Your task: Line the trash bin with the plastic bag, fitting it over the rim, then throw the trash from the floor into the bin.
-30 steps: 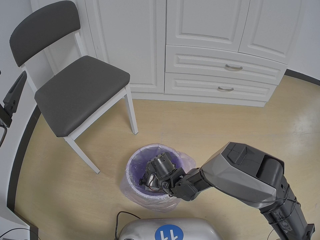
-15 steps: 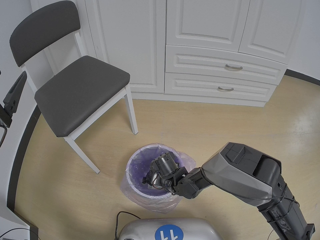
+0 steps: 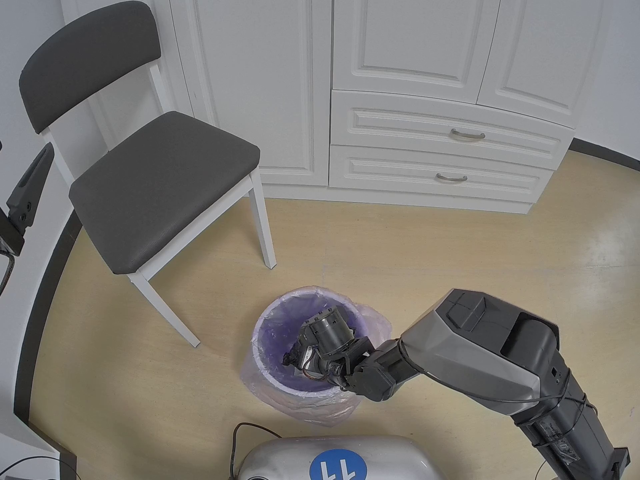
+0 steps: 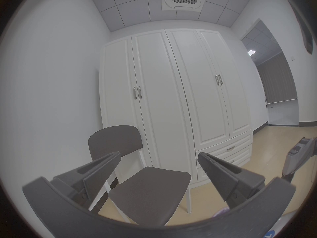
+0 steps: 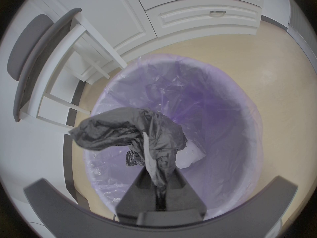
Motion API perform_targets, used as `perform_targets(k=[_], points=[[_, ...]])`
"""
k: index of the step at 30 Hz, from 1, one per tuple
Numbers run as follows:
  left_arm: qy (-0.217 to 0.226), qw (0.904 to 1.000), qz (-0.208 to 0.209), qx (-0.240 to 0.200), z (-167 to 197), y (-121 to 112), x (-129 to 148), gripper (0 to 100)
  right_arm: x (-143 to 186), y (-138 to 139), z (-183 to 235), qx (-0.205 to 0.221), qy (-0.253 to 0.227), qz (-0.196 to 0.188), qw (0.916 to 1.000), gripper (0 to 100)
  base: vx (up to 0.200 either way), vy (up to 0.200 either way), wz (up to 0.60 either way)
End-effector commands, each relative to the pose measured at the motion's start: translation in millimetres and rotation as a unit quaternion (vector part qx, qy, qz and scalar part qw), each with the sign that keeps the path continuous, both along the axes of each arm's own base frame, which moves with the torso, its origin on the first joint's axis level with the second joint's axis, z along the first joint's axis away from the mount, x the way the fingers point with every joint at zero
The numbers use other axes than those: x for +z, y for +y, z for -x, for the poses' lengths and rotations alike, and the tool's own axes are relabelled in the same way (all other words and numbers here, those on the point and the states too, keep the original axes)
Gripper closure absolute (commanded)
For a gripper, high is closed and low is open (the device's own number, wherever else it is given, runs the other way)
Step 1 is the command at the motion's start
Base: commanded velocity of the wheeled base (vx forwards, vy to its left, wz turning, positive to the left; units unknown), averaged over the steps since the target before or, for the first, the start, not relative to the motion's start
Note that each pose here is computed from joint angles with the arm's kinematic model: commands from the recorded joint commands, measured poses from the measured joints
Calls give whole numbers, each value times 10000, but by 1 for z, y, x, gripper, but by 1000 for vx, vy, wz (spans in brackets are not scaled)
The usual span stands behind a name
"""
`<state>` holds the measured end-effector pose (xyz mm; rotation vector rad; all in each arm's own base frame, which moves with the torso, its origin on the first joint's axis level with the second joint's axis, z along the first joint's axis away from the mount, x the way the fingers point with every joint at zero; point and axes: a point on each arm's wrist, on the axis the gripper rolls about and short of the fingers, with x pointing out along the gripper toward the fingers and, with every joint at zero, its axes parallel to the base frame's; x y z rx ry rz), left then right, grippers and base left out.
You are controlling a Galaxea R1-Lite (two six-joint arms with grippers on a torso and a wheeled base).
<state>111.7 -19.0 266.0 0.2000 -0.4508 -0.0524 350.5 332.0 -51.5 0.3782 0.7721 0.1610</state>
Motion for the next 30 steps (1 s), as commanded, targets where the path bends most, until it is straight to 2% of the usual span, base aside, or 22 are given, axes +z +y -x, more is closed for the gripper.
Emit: perform_targets(k=[1, 6, 7, 30], points=[[-5, 10000, -22, 12, 0, 0, 0, 0, -2, 1, 3, 37, 17, 11, 10000, 100, 0, 0, 0], [0, 10000, -44, 21, 0, 0, 0, 0, -1, 2, 2, 48, 13, -7, 10000, 100, 0, 0, 0], [8, 10000, -45, 21, 0, 0, -1, 0, -2, 3, 4, 63, 18, -2, 10000, 0, 0, 0, 0], [30, 10000, -57, 25, -1, 0, -2, 0, 6, 4, 5, 40, -29, -72, 10000, 0, 0, 0, 0]])
